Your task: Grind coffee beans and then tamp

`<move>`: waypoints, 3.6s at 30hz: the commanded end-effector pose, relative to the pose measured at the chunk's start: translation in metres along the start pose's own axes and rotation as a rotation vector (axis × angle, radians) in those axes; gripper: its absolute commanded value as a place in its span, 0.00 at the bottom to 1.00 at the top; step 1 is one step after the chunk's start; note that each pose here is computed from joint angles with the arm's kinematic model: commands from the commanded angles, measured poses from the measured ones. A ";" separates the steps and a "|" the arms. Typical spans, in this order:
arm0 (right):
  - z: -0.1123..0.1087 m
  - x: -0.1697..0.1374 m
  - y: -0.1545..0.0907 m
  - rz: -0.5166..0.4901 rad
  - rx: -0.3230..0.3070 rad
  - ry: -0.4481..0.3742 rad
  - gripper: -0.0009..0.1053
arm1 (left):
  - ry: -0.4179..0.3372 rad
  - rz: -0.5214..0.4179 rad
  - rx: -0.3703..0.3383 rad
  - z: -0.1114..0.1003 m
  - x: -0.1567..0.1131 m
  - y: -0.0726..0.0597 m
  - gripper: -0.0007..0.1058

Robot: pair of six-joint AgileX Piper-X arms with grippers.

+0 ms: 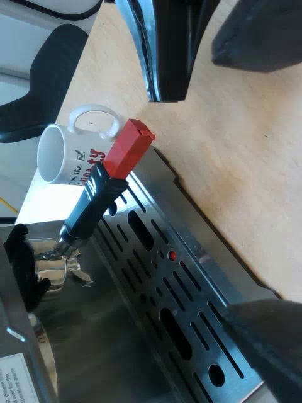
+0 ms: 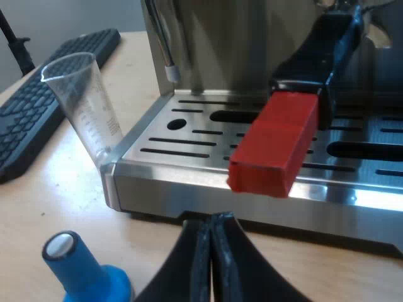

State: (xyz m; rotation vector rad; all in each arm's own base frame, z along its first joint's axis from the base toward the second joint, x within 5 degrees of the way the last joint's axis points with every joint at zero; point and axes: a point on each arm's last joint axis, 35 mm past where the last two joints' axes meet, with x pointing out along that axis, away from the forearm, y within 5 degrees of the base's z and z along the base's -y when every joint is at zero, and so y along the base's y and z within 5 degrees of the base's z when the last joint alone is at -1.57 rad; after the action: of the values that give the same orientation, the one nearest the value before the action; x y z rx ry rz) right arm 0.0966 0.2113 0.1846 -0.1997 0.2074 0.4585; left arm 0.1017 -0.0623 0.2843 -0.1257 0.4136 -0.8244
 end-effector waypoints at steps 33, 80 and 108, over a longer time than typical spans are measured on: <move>-0.003 0.021 -0.008 -0.189 0.073 -0.062 0.01 | 0.019 -0.006 -0.011 -0.002 0.000 0.000 0.81; 0.000 0.015 -0.008 -0.328 0.026 -0.084 0.01 | 0.019 -0.006 -0.011 -0.002 0.000 0.000 0.81; 0.020 -0.043 0.017 -0.377 -0.005 -0.160 0.01 | 0.019 -0.006 -0.011 -0.002 0.000 0.000 0.81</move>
State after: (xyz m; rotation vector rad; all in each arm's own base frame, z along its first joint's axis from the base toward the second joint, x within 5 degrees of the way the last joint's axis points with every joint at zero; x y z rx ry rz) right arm 0.0548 0.2135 0.2074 -0.2117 0.0138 0.1175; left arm 0.1006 -0.0618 0.2812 -0.1256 0.4449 -0.8207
